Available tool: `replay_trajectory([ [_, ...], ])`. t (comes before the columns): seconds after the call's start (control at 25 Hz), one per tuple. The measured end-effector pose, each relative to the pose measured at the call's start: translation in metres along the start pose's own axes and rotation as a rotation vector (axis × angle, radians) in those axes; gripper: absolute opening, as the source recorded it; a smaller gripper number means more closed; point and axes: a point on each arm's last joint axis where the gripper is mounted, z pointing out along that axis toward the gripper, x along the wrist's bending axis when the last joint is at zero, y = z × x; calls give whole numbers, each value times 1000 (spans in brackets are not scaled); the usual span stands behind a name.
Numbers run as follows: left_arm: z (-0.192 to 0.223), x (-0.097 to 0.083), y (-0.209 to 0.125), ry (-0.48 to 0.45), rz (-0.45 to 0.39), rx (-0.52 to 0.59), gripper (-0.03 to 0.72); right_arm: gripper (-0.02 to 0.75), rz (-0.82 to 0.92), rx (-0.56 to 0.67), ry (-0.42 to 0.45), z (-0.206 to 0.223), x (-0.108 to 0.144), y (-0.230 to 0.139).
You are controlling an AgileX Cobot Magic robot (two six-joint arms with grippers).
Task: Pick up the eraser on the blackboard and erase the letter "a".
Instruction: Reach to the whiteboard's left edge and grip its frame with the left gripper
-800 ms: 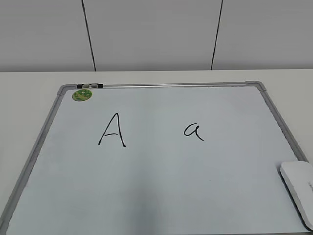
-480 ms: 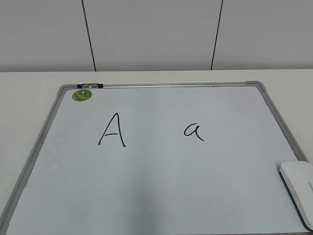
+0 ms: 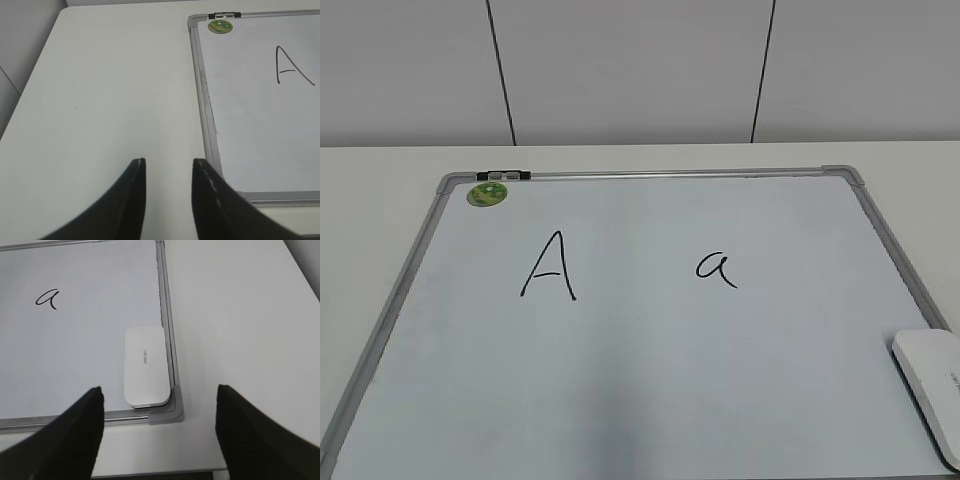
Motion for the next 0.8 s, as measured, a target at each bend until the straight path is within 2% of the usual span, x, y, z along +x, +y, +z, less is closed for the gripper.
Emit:
replay_trajectory([
  [0.2, 1, 0, 4, 0, 1, 11, 231, 519, 0, 0, 0, 0, 0, 0],
  [0.32, 12, -1, 19, 1, 4, 68, 232, 519, 0, 0, 0, 0, 0, 0],
  [0.52, 48, -6, 48, -26, -9, 254, 234, 519, 0, 0, 0, 0, 0, 0],
  [0.68, 82, -14, 69, -77, -58, 377, 238, 519, 0, 0, 0, 0, 0, 0],
  [0.8, 110, -17, 85, -83, -71, 461, 239, 519, 0, 0, 0, 0, 0, 0],
])
